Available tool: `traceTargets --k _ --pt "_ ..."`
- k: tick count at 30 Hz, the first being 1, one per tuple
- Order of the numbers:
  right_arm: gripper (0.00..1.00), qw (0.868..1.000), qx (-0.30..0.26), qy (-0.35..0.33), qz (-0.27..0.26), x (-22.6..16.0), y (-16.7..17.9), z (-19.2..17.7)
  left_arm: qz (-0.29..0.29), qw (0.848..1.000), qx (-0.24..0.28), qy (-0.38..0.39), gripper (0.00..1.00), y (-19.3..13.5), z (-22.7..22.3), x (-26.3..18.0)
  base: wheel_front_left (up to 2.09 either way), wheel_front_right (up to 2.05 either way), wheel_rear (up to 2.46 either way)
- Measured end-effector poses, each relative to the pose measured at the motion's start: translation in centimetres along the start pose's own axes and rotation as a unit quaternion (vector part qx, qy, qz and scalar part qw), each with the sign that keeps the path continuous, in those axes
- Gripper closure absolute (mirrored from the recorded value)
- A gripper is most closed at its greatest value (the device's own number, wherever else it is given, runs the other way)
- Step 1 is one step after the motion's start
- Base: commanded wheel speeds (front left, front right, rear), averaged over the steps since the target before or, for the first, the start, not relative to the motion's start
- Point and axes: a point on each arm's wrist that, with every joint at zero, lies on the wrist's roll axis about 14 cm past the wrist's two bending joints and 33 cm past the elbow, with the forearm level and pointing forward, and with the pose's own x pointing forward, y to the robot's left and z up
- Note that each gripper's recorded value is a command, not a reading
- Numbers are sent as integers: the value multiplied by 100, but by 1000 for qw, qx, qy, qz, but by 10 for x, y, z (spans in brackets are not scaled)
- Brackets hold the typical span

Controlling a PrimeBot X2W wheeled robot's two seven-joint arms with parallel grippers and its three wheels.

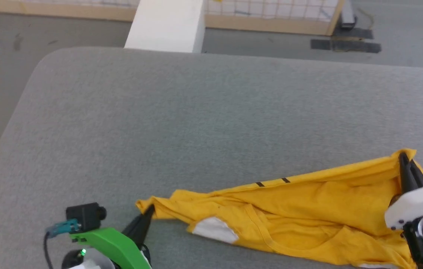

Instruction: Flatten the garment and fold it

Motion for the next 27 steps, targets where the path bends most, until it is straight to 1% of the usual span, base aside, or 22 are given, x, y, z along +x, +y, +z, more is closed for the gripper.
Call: traceTargets --k 4,8,11,14,16,20,24,27 --pt "100 1000 5 -28 -13 -21 -12 15 -11 998 22 -53 100 -7 26 1 0 0 0" --pt "100 998 1 -56 -19 -36 -17 38 -45 991 51 -114 100 -27 65 4 0 0 0" --pt "100 997 -14 -76 -12 -43 -13 61 -84 980 78 -162 100 -51 104 7 0 0 0" --pt "100 993 -49 -108 -4 -44 -11 101 -127 965 105 -204 100 -79 146 9 0 0 0" --pt "100 989 -77 -125 3 -41 -9 127 -153 956 106 -226 100 -96 172 10 0 0 0" --pt "100 983 -125 -136 25 -26 9 166 -201 940 83 -262 100 -127 223 16 0 0 0" --pt "100 974 -164 -148 43 -3 26 202 -211 930 94 -287 100 -141 265 30 0 0 0" --pt "100 970 -186 -147 51 22 38 223 -207 922 87 -315 100 -148 302 46 0 0 0"
